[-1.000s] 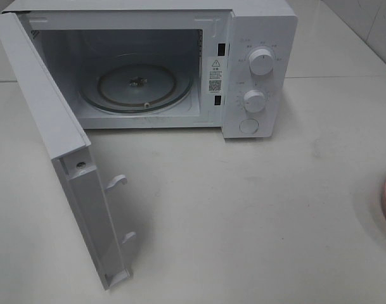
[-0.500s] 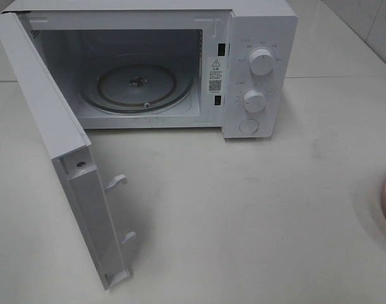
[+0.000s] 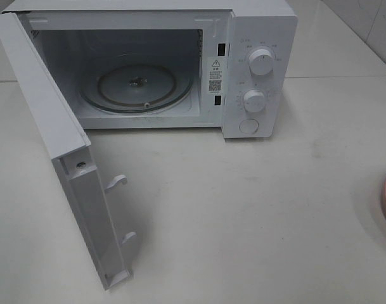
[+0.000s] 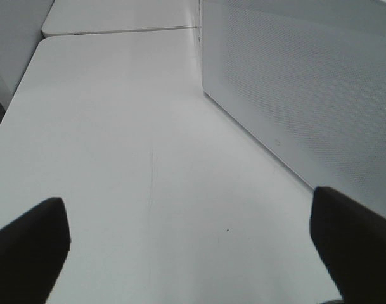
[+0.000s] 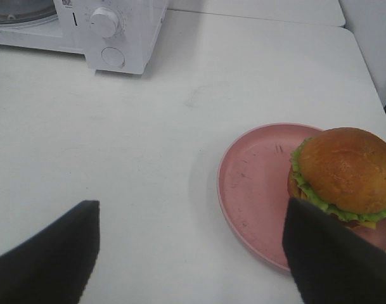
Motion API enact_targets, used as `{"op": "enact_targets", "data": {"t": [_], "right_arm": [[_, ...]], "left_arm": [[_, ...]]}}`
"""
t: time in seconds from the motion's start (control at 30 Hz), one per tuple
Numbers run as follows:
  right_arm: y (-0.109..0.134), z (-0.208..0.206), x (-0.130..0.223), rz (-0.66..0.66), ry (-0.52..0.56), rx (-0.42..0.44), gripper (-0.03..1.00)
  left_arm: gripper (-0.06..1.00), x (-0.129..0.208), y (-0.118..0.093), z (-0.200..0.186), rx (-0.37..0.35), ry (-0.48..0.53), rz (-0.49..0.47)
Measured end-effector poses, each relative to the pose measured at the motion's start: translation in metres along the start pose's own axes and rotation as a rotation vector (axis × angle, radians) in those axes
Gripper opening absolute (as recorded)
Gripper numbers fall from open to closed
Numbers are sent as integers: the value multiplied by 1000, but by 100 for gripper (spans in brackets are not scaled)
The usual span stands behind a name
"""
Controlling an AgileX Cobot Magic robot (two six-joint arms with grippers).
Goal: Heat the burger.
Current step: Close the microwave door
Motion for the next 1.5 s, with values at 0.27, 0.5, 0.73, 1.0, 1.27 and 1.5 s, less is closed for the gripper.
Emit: {"op": "enact_targets", "data": {"t": [0.27,0.5,0.73,1.0,1.27,1.5], "right_arm": [[0,0,0,0,0,0,77],[0,0,0,0,0,0,77],[0,0,0,0,0,-1,77],[0,0,0,0,0,-1,77],[0,0,0,1,0,-2,77],[0,0,0,1,0,-2,77]], "left_arm": [[97,0,0,0,0,0,0],[97,0,0,0,0,0,0],[97,0,0,0,0,0,0],[97,0,0,0,0,0,0],[97,0,-1,0,10,1,-2],[97,-12,-3,-5,14,-53,0]]}}
Point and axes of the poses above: a point on each arm's last joint axis where the gripper is mounted, z pointing out along that axis toward the gripper, y along the wrist's bending axis when the last joint is at zero, x = y × z, the point moved 10 cm from there along z, pointing out along that axis toward the gripper, and after that the axes turned 10 degrees about -z, right-handed, at the moved point
